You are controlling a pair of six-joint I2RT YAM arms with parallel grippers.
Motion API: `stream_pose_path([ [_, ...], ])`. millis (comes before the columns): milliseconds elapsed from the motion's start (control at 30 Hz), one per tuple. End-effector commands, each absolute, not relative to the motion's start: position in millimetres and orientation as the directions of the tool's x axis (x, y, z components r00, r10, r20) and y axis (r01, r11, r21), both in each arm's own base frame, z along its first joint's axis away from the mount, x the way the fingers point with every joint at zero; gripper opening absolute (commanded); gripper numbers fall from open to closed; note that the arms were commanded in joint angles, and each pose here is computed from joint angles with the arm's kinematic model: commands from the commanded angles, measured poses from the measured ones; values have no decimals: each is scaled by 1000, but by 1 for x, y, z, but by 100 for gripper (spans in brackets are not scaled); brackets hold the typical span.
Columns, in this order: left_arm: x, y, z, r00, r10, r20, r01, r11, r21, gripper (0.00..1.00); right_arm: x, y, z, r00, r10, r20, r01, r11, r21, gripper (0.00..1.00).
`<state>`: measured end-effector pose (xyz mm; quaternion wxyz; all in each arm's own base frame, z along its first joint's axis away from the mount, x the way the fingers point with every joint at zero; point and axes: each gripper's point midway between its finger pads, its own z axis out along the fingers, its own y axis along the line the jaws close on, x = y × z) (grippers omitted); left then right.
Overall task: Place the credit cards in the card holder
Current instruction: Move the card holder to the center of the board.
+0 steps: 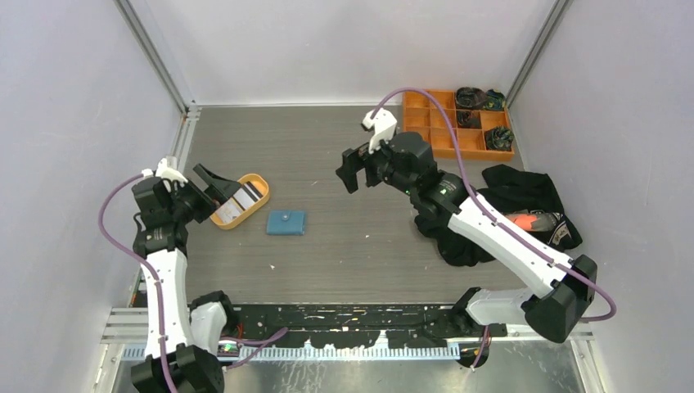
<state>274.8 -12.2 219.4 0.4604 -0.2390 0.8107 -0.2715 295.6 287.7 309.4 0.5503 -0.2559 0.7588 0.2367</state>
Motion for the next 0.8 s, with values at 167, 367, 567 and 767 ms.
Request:
stream_pose_path([
  [167, 283, -46, 184, -573, -666, -477, -88, 629, -773, 81, 278, 284, 302, -260, -68, -963, -810, 558, 180, 100],
  [367, 290, -64, 131, -612, -593, -523, -181, 750, -637, 80, 253, 292, 247, -283, -245, -927, -915, 358, 185, 100],
  [567, 302, -48, 99, -613, -520, -595, -204, 831, -517, 81, 267, 285, 203, -413, -335, -847, -881, 382, 279, 100],
  [767, 313, -49, 79, -673, -483, -561, -202, 849, -488, 73, 265, 284, 189, -474, -377, -795, -865, 370, 340, 99],
])
